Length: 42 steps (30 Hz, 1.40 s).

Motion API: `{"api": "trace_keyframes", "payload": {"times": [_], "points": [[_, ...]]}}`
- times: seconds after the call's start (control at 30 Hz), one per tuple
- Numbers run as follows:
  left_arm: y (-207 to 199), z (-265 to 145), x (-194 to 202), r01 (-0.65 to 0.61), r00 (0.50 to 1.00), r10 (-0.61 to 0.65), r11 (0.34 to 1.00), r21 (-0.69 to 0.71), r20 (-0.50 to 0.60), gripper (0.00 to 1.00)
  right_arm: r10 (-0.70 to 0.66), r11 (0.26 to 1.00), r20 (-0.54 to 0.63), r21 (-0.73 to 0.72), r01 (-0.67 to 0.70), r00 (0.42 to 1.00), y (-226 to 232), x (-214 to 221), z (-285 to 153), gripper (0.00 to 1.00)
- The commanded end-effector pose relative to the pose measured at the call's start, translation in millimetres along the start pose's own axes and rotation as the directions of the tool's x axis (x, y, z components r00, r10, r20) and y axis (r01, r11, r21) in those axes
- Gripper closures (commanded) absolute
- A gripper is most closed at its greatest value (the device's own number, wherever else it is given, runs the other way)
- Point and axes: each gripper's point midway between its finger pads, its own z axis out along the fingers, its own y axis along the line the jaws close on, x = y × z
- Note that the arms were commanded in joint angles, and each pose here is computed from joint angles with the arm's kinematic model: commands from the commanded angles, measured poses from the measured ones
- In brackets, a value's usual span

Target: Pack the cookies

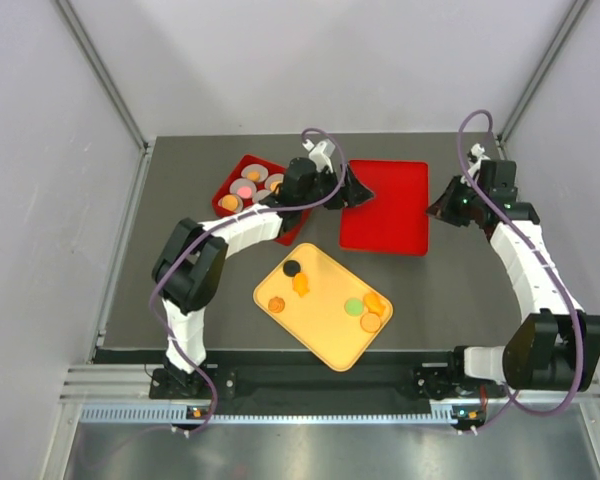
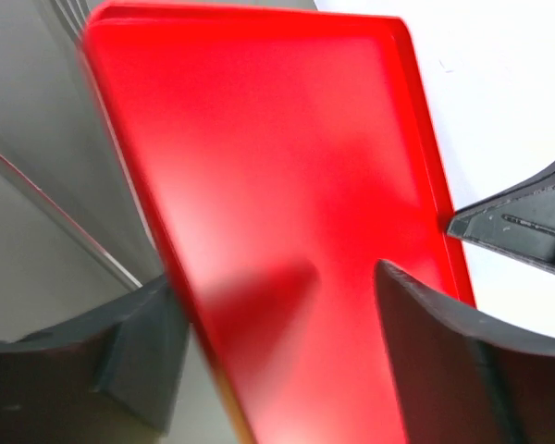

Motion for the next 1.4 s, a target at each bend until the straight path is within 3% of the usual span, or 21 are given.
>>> {"api": "trace_keyframes", "payload": {"times": [0.0, 0.07, 0.1, 0.13, 0.17, 0.2, 0.23, 0.33, 0.37, 0.4, 0.47, 0.57, 0.77, 0.9, 0.93, 1.17, 1.37], "points": [[-30, 3, -22, -0.005, 0.998, -0.002, 0.994, 0.113, 0.063, 0.22, -0.020, 0.996, 0.061, -0.085, 0.026, 0.998, 24, -12, -9, 1.00], [-33, -2, -23, -0.004, 0.998, -0.004, 0.993, 0.120, 0.065, 0.33, -0.027, 0.995, 0.045, -0.094, 0.031, 0.999, 24, -8, -5, 1.00], [-37, -4, -23, -0.003, 0.998, -0.004, 0.991, 0.133, 0.059, 0.48, -0.030, 0.991, 0.044, -0.131, 0.035, 0.999, 30, -7, -4, 1.00], [-39, -6, -23, -0.001, 0.999, -0.006, 0.990, 0.140, 0.053, 0.56, -0.026, 0.990, 0.034, -0.139, 0.030, 0.999, 29, -3, -1, 1.00], [-42, -7, -22, 0.004, 0.999, -0.011, 0.989, 0.146, 0.047, 0.79, -0.029, 0.989, 0.030, -0.147, 0.034, 0.999, 31, -2, 1, 1.00], [-44, -11, -23, 0.011, 0.999, -0.017, 0.990, 0.138, 0.039, 0.93, -0.045, 0.989, 0.030, -0.142, 0.049, 0.999, 31, 0, 2, 1.00], [-42, -13, -24, 0.019, 0.999, -0.024, 0.993, 0.120, 0.040, 1.00, -0.056, 0.990, 0.035, -0.131, 0.060, 0.998, 30, -1, 3, 1.00], [-40, -24, -26, 0.026, 0.999, -0.028, 0.998, 0.063, 0.024, 1.00, -0.119, 0.992, 0.068, -0.039, 0.121, 0.991, 29, -3, 2, 0.85], [-39, -26, -33, 0.030, 0.999, -0.030, 0.999, 0.024, 0.034, 1.00, -0.152, 0.988, 0.082, -0.012, 0.153, 0.985, 33, -3, 0, 0.70], [-33, -30, -38, 0.041, 0.999, -0.041, 0.999, -0.013, 0.036, 1.00, -0.193, 0.981, 0.108, 0.016, 0.193, 0.975, 34, -8, -4, 0.64], [-26, -39, -46, 0.095, 0.995, -0.093, 0.990, -0.101, 0.024, 1.00, -0.259, 0.966, 0.188, 0.060, 0.253, 0.947, 46, -17, -19, 0.51], [-11, -54, -55, 0.190, 0.980, -0.197, 0.951, -0.244, -0.001, 1.00, -0.387, 0.919, 0.314, 0.061, 0.388, 0.867, 79, -17, -47, 0.39], [0, -79, -59, 0.281, 0.949, -0.315, 0.876, -0.391, -0.026, 1.00, -0.571, 0.785, 0.420, 0.029, 0.618, 0.705, 137, 33, -86, 0.31], [7, -91, -50, 0.379, 0.899, -0.435, 0.826, -0.418, -0.043, 1.00, -0.674, 0.692, 0.422, 0.075, 0.718, 0.606, 155, 71, -92, 0.30], [4, -93, -49, 0.394, 0.890, -0.454, 0.820, -0.416, -0.052, 1.00, -0.714, 0.638, 0.421, 0.062, 0.768, 0.559, 166, 88, -93, 0.29], [1, -110, -41, 0.471, 0.828, -0.555, 0.767, -0.436, -0.080, 1.00, -0.852, 0.448, 0.378, 0.170, 0.878, 0.362, 193, 126, -86, 0.27], [-6, -118, -36, 0.496, 0.802, -0.590, 0.748, -0.441, -0.098, 1.00, -0.887, 0.393, 0.352, 0.230, 0.890, 0.301, 200, 130, -75, 0.26]]}}
